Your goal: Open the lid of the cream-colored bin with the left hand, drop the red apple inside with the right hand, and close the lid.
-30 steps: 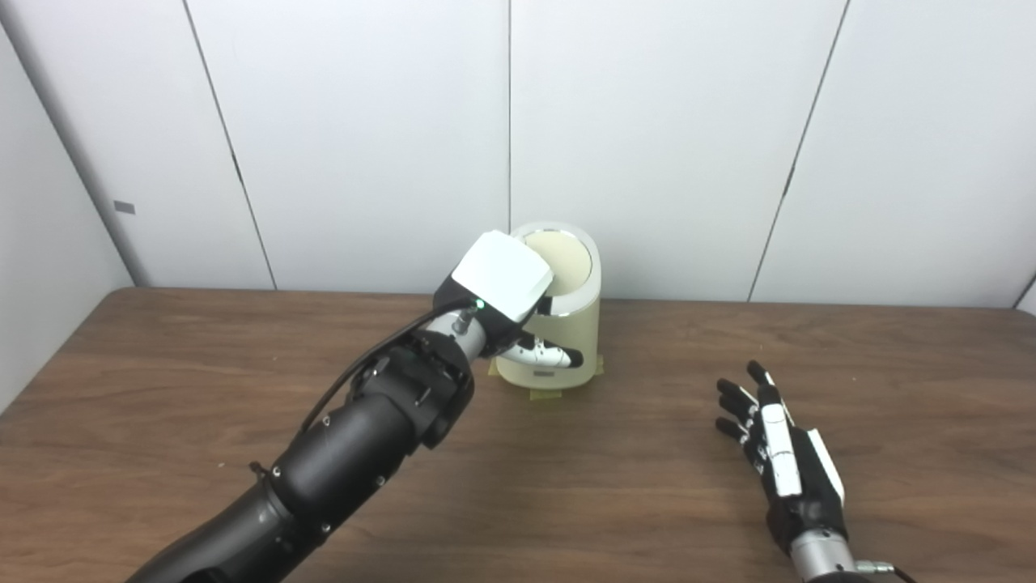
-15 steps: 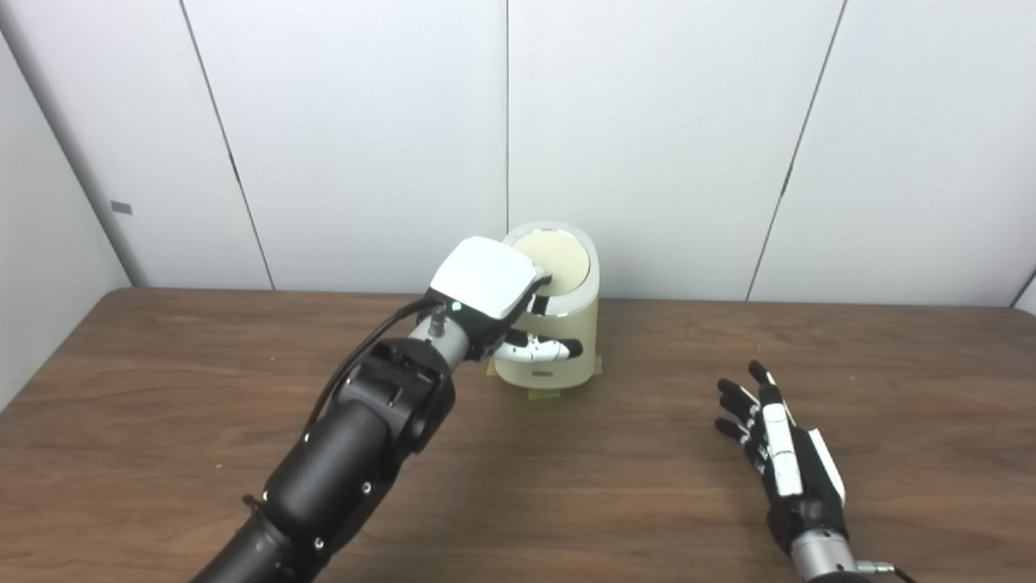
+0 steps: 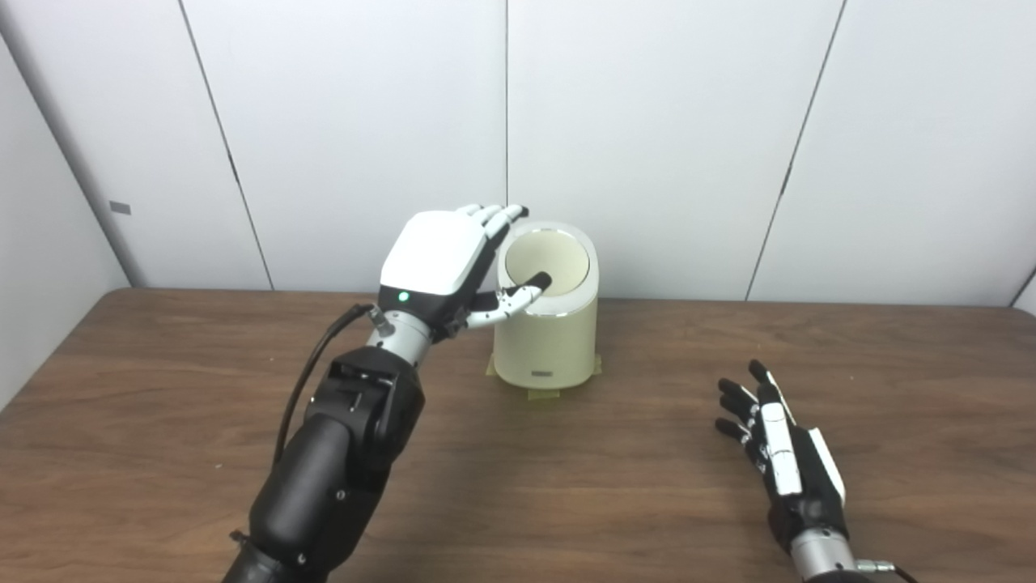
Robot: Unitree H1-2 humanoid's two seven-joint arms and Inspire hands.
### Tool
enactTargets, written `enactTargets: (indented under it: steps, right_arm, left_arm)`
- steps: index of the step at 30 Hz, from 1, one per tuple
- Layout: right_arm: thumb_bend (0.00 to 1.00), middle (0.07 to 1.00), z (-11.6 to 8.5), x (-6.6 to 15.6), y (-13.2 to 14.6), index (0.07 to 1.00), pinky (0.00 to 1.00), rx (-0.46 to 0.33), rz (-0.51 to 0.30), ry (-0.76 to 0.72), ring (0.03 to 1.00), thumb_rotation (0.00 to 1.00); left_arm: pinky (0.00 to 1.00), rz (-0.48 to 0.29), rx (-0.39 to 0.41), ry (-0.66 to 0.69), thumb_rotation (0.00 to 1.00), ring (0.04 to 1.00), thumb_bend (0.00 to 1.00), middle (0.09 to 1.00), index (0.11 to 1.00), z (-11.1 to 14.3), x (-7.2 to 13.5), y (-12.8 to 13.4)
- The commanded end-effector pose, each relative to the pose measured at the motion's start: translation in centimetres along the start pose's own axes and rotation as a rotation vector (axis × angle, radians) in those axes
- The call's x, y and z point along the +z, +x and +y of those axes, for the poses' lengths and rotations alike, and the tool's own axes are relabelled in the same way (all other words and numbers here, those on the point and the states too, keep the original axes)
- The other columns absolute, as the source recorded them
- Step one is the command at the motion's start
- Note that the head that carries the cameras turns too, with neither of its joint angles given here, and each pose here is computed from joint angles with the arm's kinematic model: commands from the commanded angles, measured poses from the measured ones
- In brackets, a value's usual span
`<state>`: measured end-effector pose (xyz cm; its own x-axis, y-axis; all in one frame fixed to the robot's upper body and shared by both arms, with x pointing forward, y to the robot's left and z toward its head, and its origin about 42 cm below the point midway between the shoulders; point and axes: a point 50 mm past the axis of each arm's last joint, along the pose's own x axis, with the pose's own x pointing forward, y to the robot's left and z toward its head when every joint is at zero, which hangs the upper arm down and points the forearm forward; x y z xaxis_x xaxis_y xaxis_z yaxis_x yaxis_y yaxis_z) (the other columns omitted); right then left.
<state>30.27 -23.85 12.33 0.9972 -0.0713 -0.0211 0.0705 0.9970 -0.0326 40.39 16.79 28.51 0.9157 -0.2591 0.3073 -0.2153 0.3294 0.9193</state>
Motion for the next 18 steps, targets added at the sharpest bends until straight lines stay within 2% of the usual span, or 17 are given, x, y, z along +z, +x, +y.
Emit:
enactTargets:
  steps: [1,4,7,11,14,18]
  right_arm:
    - [0.58,0.872,0.5,1.9,0.8,0.977,0.82,0.019,-0.078,0.033,0.887,1.00]
    - [0.57,0.892,0.8,2.0,0.7,0.978,0.82,0.035,-0.079,0.059,0.900,1.00]
    - [0.57,0.904,1.1,2.3,0.7,0.980,0.81,0.044,-0.085,0.061,0.901,1.00]
    - [0.58,0.901,1.3,2.6,0.5,0.974,0.80,0.043,-0.095,0.062,0.896,1.00]
    - [0.57,0.905,1.3,2.9,0.4,0.971,0.80,0.049,-0.103,0.060,0.898,1.00]
    - [0.58,0.918,1.2,3.2,0.2,0.961,0.79,0.053,-0.119,0.037,0.898,1.00]
  left_arm:
    - [0.82,0.006,0.071,-0.111,0.69,0.898,0.42,0.919,0.958,2.0,0.6,0.0]
    - [0.76,0.061,0.074,-0.248,0.73,0.891,0.43,0.931,0.974,2.8,0.1,-1.4]
    - [0.81,0.120,0.039,-0.377,0.84,0.914,0.41,0.934,0.960,3.3,-0.9,-3.3]
    - [0.86,0.173,0.016,-0.577,0.86,0.916,0.37,0.924,0.955,3.0,-3.0,-5.7]
    - [0.85,0.202,-0.002,-0.721,0.87,0.913,0.36,0.929,0.961,2.6,-4.3,-7.7]
    - [0.86,0.236,-0.017,-0.851,0.84,0.912,0.37,0.947,0.981,2.2,-5.5,-10.2]
